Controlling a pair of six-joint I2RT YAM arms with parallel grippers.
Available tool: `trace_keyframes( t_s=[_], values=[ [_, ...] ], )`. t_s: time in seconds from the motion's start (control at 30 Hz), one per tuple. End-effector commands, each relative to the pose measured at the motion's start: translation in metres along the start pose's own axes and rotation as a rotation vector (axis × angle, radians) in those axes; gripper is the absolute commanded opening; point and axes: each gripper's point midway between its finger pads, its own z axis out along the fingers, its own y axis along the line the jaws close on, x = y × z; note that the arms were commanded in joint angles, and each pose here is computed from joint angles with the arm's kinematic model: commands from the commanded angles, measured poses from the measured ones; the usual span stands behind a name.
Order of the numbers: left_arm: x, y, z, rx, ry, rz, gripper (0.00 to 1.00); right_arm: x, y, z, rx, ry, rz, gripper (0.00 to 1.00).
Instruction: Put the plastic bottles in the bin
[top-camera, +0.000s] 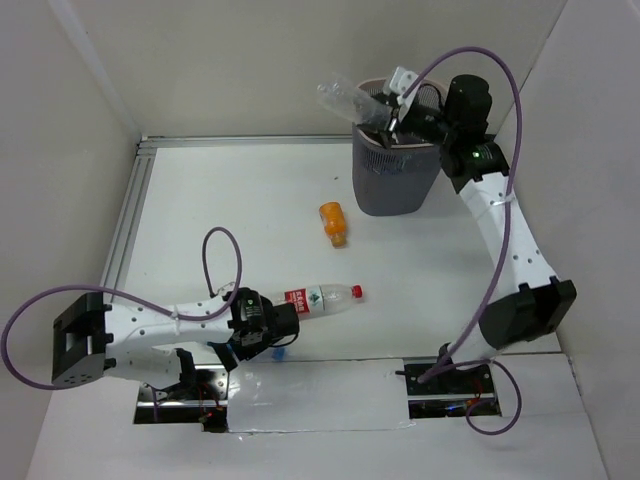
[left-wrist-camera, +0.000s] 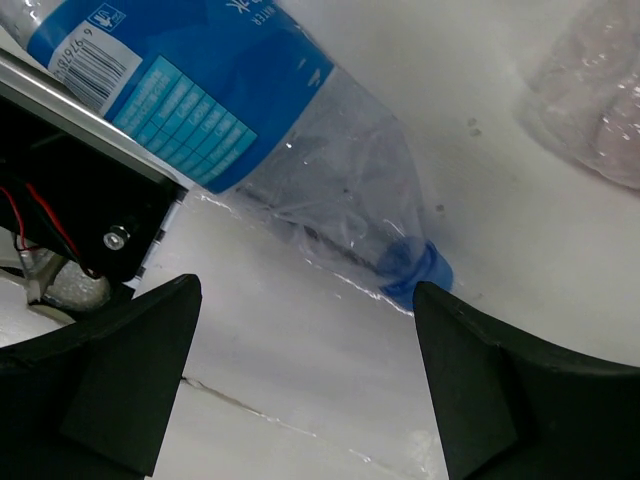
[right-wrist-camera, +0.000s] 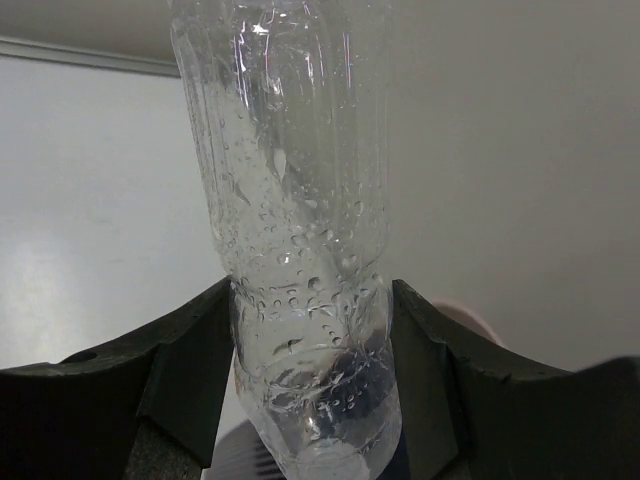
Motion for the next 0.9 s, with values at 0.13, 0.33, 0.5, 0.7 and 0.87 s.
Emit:
trace_keyframes(
  t_s=[0.13,0.33,0.5,0.7,0.87],
  values=[
    [-0.007,-0.004,0.02,-0.006,-0.086,-0.002,1.0,0.048,-0.089,-0.012,0.218,0.065,0.038,0.44],
    [-0.004,-0.004,0.03,-0.033,-0.095,0.026,1.0,0.095,-0.102,-0.016,0.193,0.139,0.162,1.0],
    [-0.003,0.005,0.042,-0.084,-0.112,0.044,1.0,0.056,-0.092,-0.031,0.153,0.075,0.199,1.0],
    [-0.003,0.013,0.057,-0.13,-0.139,0.063,1.0,0.03,-0.045,-0.049,0.03,0.036,0.225,1.0],
    [-0.009,0.001,0.061,-0.131,-0.197,0.095,0.91,0.027,0.008,-0.061,-0.083,0.033,0.269,1.0]
  ],
)
